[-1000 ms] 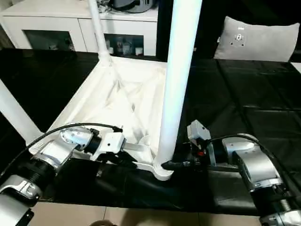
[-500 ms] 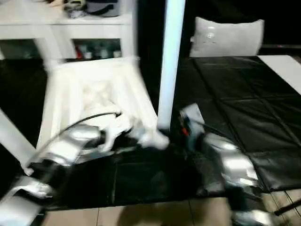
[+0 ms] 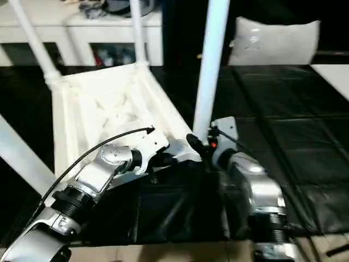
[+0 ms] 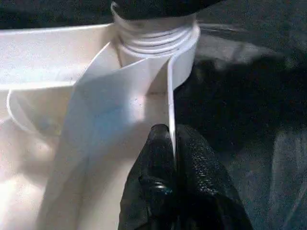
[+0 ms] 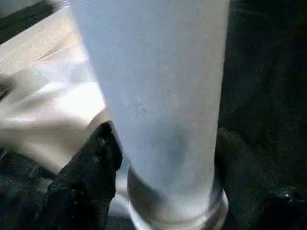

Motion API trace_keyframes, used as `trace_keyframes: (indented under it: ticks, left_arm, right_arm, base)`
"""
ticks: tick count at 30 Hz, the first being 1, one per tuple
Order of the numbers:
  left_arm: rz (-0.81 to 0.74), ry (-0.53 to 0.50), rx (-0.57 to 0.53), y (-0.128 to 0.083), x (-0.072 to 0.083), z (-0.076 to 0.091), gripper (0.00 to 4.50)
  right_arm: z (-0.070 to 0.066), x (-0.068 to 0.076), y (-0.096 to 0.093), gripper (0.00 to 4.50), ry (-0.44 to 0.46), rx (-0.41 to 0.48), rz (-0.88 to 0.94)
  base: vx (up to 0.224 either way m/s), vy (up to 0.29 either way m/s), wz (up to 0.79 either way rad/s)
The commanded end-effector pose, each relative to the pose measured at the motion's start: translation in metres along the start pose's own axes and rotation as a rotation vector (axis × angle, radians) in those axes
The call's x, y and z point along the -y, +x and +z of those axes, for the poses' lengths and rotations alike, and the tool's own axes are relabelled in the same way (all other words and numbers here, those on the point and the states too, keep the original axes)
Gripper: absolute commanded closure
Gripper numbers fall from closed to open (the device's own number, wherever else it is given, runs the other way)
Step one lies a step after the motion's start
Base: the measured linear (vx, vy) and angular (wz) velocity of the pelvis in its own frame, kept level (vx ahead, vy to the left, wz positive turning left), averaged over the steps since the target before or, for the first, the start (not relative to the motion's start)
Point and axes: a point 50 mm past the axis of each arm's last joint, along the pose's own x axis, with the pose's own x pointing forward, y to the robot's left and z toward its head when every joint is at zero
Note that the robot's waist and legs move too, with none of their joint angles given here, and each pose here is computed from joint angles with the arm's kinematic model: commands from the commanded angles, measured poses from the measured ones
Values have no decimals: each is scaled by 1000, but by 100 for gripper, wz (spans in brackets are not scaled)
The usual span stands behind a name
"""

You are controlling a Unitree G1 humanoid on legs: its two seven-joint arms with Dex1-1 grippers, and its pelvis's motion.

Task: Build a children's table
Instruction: Rotate leg to tighten

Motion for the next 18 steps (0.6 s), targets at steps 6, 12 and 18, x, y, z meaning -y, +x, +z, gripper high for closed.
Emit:
trace_keyframes:
  ticks: [6, 12, 18]
  left_arm:
    - [-259, 167, 23, -18, 11, -4, 450]
    - [-370, 245, -21, -29, 10, -12, 450]
    - [-459, 293, -55, -36, 10, -15, 450]
  right_arm:
    - [10, -4, -28, 66, -183, -75, 346]
    - [10, -5, -45, 100, -239, -132, 567]
    - [7, -8, -51, 142, -232, -191, 704]
  base:
    - [0, 0, 0]
    - [0, 0, 0]
    - [0, 0, 0]
